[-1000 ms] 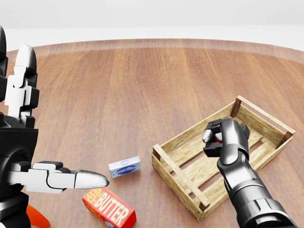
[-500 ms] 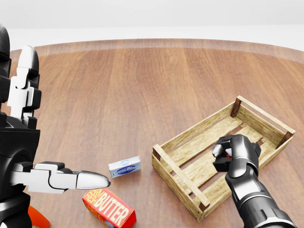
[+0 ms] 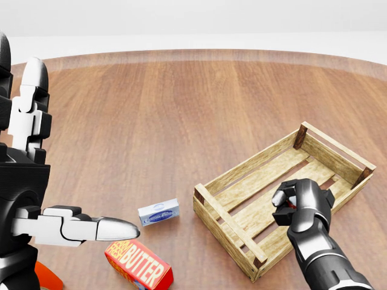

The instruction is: Pick up the tomato sauce, and put it in the wooden tray.

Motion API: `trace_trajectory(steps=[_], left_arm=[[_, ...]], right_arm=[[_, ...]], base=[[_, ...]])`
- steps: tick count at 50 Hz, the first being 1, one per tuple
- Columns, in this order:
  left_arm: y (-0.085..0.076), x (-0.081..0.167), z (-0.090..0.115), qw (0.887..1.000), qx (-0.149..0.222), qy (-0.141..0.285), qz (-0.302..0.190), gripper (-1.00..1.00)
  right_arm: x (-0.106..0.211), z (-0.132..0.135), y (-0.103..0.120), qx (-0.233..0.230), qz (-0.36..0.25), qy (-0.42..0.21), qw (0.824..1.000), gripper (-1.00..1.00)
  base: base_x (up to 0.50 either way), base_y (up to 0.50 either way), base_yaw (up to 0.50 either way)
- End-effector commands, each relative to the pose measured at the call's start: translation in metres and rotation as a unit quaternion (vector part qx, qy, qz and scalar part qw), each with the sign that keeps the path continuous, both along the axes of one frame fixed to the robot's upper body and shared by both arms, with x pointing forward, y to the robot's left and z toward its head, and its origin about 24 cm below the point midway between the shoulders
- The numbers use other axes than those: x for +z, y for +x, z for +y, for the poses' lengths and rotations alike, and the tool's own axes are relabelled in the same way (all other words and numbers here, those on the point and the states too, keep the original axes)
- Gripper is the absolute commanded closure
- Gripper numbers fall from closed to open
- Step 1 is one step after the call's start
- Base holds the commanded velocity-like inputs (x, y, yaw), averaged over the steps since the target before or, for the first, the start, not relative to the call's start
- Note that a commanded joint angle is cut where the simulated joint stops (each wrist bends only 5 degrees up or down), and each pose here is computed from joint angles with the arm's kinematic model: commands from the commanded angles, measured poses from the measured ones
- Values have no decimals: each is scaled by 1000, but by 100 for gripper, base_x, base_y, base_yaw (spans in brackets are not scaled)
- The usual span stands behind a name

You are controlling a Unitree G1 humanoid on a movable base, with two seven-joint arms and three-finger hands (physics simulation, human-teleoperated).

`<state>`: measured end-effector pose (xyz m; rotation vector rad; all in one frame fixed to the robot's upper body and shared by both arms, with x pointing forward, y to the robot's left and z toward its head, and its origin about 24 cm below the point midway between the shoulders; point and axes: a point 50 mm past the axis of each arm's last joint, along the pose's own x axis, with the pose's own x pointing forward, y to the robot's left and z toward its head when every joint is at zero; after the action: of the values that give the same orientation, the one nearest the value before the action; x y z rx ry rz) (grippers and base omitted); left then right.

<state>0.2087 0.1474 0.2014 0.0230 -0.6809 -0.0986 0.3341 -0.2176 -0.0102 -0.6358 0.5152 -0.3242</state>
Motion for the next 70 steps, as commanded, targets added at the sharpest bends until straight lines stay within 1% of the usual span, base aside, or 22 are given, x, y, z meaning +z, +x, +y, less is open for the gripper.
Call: trace_trajectory(steps=[1,15,17,18,19,20,24,33,49,54,59,63,67,68,69,70], left_arm=[[0,1,0,1000,0,0,-2,-100],[1,-2,0,1000,-1,0,5,-100],[0,0,0,1000,-1,0,0,-100],[0,0,0,1000,-1,0,1,-100],[0,0,0,1000,-1,0,0,-100],[-1,1,0,1000,-1,0,-2,-100],[1,-1,0,1000,-1,0,4,-100],[-2,4,0,1000,-1,-1,-11,-100],[-2,4,0,1000,-1,-1,-12,-100],[0,2,0,1000,-1,0,-5,-100],[-1,3,-1,1000,-2,0,-7,-100],[-2,5,1,1000,-1,-1,-12,-100],[-2,5,0,1000,-1,-2,-14,-100],[-3,6,0,1000,-2,-2,-15,-100],[-3,6,0,1000,-2,-2,-15,-100],[-3,6,0,1000,-2,-2,-15,-100]], right_arm=[[3,2,2,4,-8,-16,1000,100],[8,-1,5,1,-18,-20,1000,100],[9,-1,5,3,-18,-29,999,100],[11,-1,6,8,-22,-45,999,100],[12,-1,7,10,-22,-49,999,63],[13,-2,7,3,-27,-49,998,-100],[17,-3,9,1,-34,-56,998,-100],[19,-4,10,0,-39,-68,997,-100],[21,-2,12,3,-46,-63,997,-100],[30,2,17,15,-64,-58,996,-100],[58,10,30,44,-121,-45,991,-100],[92,20,34,92,-192,-35,976,-100],[132,33,29,147,-265,-43,952,-100],[151,38,26,167,-297,-43,939,-100],[152,38,25,169,-299,-44,938,-100],[168,41,21,183,-325,-47,927,-100]], base=[[0,0,0],[0,0,0],[0,0,0],[0,0,0],[0,0,0],[0,0,0],[0,0,0],[0,0,0],[0,0,0],[0,0,0],[0,0,0],[0,0,0],[0,0,0],[0,0,0],[0,0,0],[0,0,0]])
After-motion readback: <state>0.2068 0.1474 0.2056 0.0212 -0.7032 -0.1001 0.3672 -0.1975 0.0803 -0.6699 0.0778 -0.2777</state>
